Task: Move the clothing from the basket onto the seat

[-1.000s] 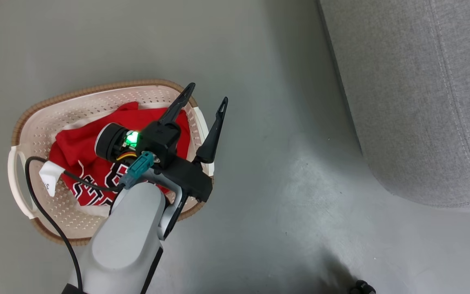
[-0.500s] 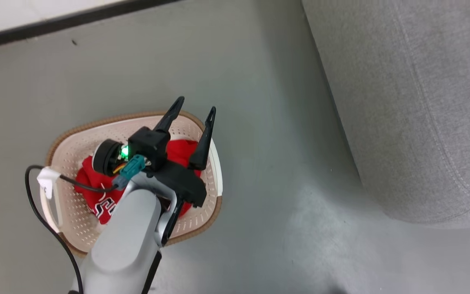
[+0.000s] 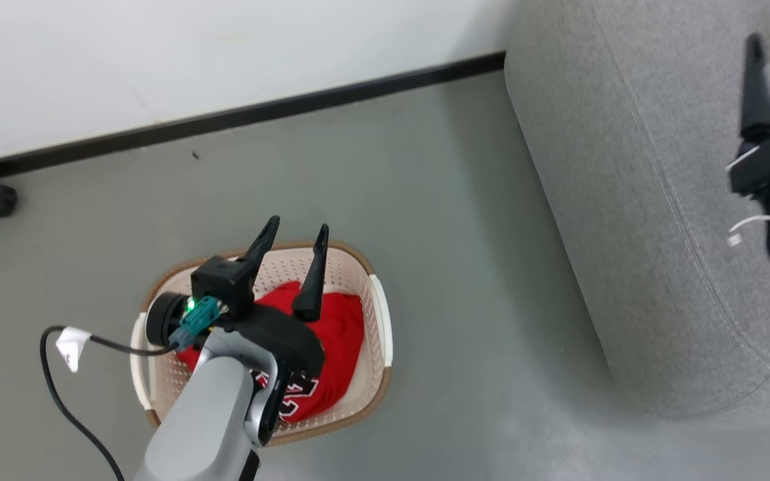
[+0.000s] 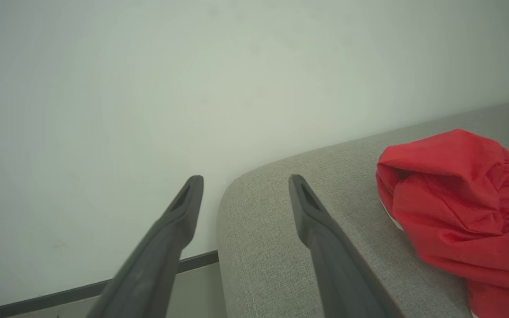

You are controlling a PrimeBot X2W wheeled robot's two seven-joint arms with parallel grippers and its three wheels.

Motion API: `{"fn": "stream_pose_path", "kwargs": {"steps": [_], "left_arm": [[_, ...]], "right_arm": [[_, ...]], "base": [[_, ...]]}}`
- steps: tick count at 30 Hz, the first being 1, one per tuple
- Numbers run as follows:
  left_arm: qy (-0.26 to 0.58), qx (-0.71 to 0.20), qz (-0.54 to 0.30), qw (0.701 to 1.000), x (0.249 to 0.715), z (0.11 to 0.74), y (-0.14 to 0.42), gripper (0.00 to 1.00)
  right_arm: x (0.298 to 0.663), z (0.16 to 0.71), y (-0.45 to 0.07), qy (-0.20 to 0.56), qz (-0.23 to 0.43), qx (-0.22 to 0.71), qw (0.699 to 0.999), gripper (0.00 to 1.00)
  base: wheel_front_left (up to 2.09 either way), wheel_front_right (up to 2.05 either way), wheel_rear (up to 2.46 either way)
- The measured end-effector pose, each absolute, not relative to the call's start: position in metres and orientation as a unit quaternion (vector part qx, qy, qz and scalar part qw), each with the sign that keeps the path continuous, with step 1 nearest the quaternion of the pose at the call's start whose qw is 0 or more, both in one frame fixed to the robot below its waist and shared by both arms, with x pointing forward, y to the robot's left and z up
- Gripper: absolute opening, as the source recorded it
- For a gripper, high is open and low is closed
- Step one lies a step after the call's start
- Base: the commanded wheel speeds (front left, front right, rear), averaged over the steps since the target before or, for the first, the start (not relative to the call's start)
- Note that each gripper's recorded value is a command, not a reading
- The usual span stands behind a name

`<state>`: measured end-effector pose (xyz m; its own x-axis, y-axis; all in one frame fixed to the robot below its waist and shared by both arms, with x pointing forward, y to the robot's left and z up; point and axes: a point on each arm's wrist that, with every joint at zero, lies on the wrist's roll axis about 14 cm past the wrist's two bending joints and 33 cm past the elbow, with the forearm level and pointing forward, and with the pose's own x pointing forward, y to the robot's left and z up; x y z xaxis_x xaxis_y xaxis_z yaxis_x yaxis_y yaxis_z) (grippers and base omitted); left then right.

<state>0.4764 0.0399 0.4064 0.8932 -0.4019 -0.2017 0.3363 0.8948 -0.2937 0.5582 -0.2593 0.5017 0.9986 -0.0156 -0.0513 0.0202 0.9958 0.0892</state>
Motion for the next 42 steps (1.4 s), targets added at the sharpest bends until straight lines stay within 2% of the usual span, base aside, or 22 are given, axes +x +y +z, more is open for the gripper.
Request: {"fn": "stream_pose_path", "kwargs": {"steps": [6, 22, 34, 42], "left_arm": [[0.111, -0.125, -0.147, 0.975, 0.468, 0.425, 0.067, 1.00], [0.084, -0.110, -0.012, 0.990, 0.426, 0.446, 0.159, 1.00], [0.089, -0.091, 0.046, 0.991, 0.377, 0.439, 0.206, 1.00], [0.098, -0.082, 0.061, 0.990, 0.354, 0.430, 0.215, 1.00]], "right_arm": [[0.543, 0.515, -0.199, 0.006, 0.068, 0.048, 0.997, 1.00], [0.495, 0.522, -0.112, -0.009, 0.175, 0.076, 0.982, 1.00], [0.453, 0.510, -0.081, 0.006, 0.204, 0.108, 0.973, 1.00], [0.436, 0.506, -0.081, 0.007, 0.198, 0.103, 0.975, 1.00]], "base": [[0.00, 0.00, 0.00], [0.00, 0.00, 0.00], [0.00, 0.00, 0.00], [0.00, 0.00, 0.00]]}}
